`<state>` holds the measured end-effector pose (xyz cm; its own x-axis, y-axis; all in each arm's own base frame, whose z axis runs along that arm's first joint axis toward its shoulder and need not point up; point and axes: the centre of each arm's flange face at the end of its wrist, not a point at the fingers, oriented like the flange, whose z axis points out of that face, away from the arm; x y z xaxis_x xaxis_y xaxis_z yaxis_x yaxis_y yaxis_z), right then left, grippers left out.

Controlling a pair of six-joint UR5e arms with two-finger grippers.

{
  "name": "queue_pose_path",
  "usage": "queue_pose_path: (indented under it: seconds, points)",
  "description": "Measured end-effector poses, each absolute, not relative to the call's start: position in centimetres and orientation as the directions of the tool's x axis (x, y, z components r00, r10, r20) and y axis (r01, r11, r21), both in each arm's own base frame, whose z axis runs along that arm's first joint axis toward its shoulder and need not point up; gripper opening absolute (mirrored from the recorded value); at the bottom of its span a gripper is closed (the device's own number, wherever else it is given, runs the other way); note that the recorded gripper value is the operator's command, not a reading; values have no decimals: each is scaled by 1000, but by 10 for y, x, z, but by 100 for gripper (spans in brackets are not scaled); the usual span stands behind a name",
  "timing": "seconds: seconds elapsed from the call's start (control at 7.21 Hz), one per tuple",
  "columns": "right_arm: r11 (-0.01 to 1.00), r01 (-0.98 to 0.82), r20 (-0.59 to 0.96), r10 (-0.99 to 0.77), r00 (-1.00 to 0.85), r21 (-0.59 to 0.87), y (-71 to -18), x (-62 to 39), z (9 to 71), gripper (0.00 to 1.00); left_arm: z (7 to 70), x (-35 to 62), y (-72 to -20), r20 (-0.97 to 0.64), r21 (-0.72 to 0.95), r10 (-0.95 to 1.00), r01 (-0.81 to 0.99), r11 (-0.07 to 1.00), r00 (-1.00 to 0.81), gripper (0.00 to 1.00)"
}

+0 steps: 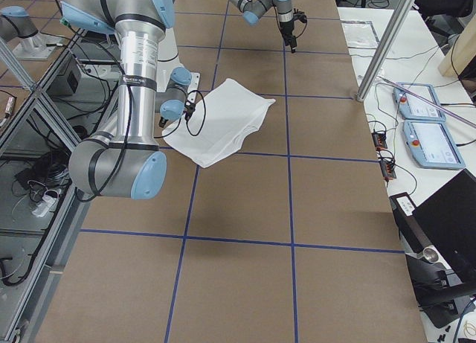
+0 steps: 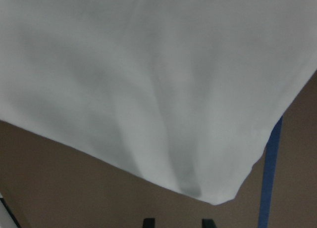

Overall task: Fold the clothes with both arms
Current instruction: 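Release the bundle with the right gripper while the left gripper reaches its corner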

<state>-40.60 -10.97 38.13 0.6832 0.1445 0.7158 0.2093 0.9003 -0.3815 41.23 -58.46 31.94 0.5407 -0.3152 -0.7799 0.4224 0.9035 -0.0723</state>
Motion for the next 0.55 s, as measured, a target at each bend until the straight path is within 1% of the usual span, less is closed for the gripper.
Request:
queue_pose_path:
  seconds: [0.14, 0.28, 0.55]
  points:
    - [913, 178, 748, 175, 641, -366, -131, -411, 362, 100, 316, 414, -583, -789, -68, -304, 417, 907, 533, 99]
    - [929, 121, 778, 218, 589, -351, -165, -408, 342, 100, 310, 422, -575, -799, -66, -288, 399, 915, 528, 99]
    - [949, -46, 826, 294, 481, -311, -254, -374, 314, 100, 289, 467, -525, -822, -86, -245, 314, 945, 514, 99]
